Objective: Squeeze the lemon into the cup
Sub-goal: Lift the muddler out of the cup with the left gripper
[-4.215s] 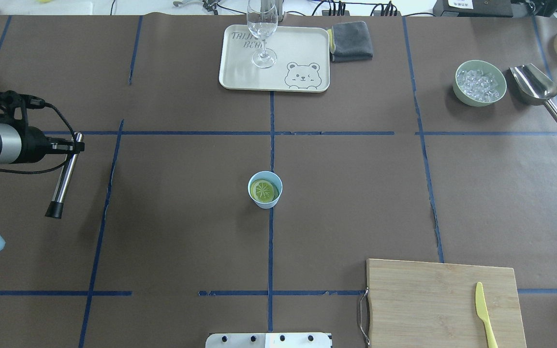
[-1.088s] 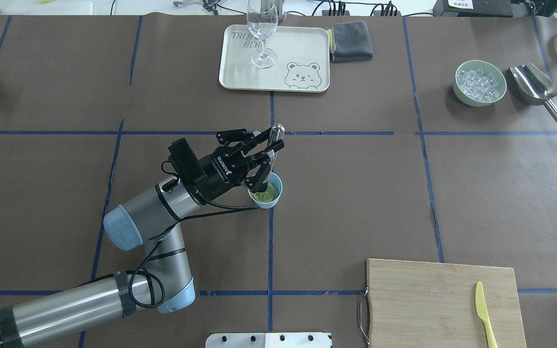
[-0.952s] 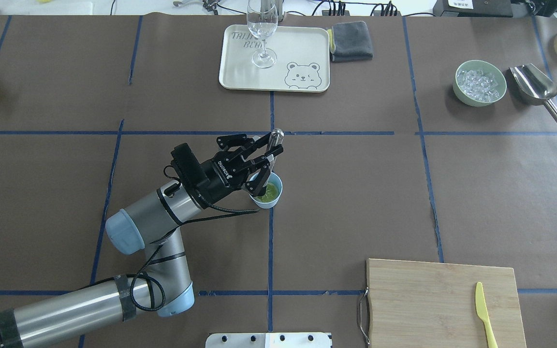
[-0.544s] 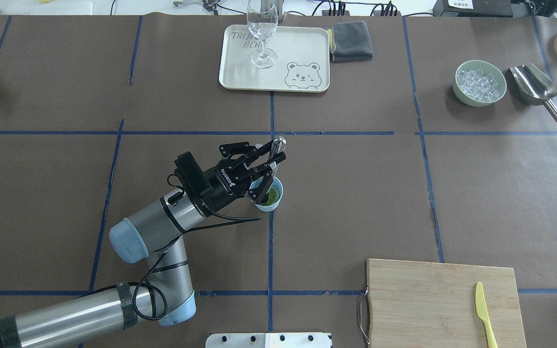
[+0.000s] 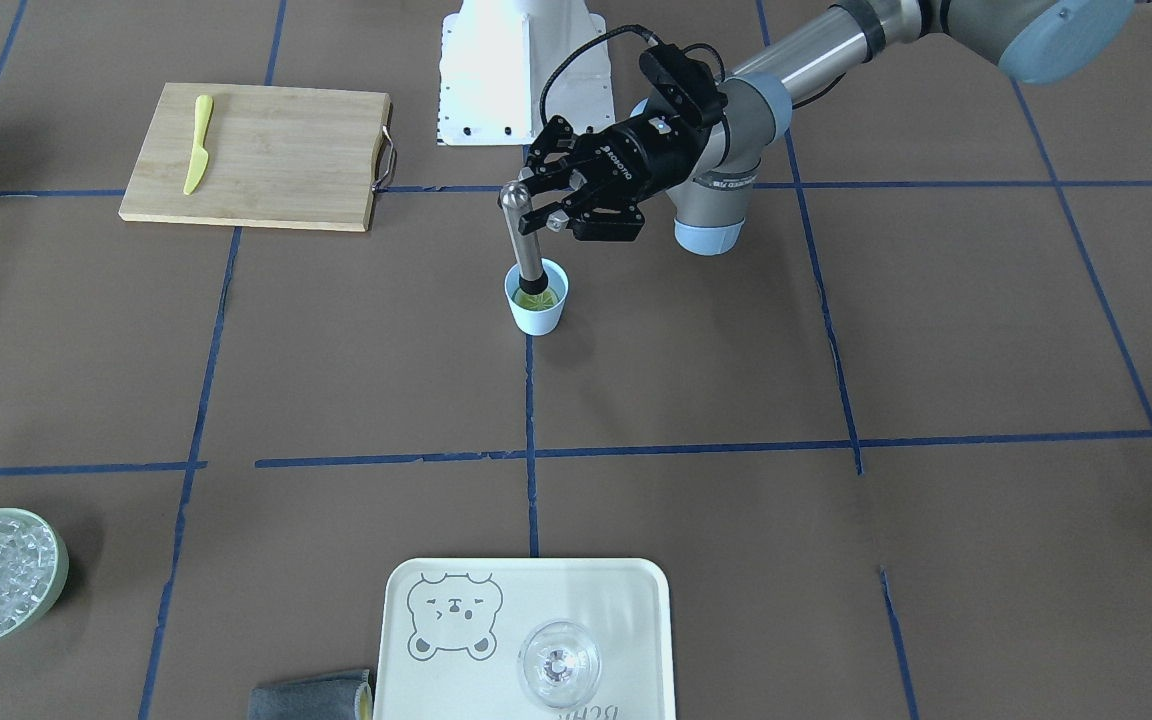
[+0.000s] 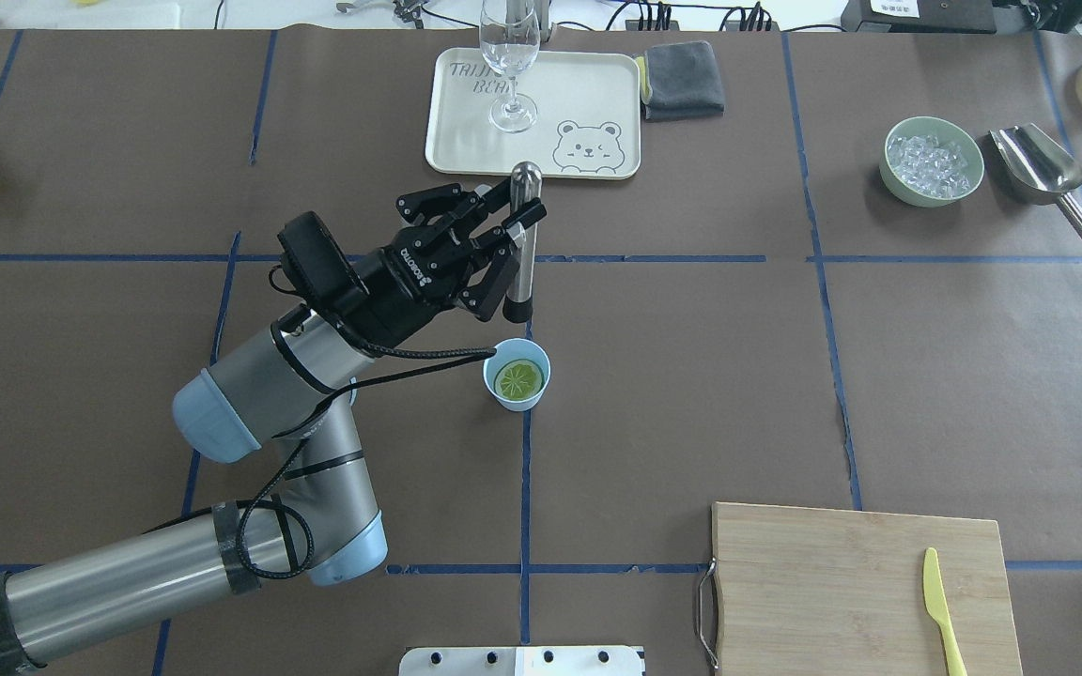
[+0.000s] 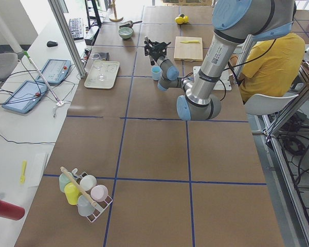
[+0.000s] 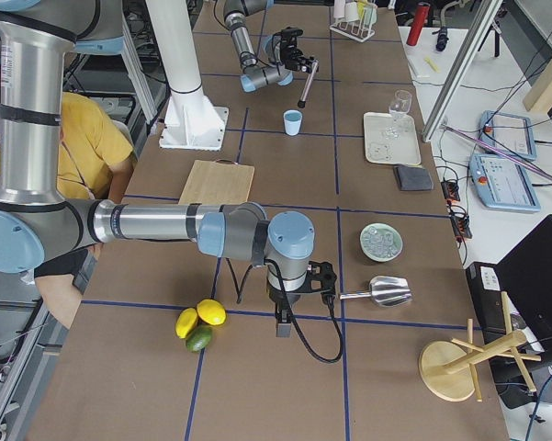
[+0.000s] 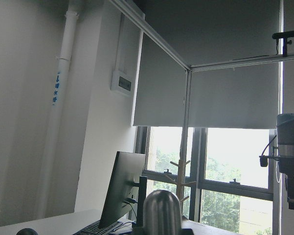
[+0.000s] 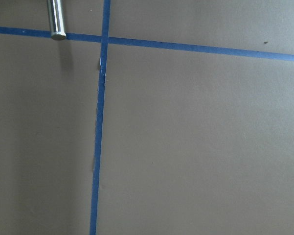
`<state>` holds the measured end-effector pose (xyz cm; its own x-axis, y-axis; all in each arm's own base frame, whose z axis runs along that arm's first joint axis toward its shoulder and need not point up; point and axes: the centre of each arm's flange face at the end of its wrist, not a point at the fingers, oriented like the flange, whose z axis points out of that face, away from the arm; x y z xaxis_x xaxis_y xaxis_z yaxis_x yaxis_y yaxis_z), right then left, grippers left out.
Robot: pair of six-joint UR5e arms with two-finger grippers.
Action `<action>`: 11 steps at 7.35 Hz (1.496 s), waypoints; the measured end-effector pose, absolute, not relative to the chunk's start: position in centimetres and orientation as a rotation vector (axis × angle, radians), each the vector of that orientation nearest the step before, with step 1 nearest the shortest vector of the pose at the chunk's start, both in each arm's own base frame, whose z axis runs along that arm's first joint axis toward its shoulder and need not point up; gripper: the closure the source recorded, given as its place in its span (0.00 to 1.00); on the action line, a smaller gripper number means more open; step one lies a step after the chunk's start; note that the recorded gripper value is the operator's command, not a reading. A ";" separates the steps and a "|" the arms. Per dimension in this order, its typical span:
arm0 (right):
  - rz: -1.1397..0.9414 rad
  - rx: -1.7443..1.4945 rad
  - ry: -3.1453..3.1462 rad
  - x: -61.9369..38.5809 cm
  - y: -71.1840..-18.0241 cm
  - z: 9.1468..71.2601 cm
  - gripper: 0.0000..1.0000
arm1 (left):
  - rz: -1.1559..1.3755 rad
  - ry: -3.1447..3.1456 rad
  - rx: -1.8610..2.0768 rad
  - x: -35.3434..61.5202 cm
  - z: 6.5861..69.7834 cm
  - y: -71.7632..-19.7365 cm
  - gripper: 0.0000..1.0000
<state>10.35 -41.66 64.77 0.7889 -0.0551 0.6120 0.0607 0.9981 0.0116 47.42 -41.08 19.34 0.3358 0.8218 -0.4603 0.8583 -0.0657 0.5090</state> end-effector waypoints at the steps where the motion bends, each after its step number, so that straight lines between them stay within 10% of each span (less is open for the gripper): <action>1: -0.062 -0.010 -0.659 10.3 -41.6 64.8 0.00 | -0.056 1.437 1.857 45.6 17.9 -42.1 1.00; 11: -0.062 -0.019 -0.660 10.3 -41.2 65.3 0.00 | 0.327 0.629 0.718 30.5 24.1 -54.8 1.00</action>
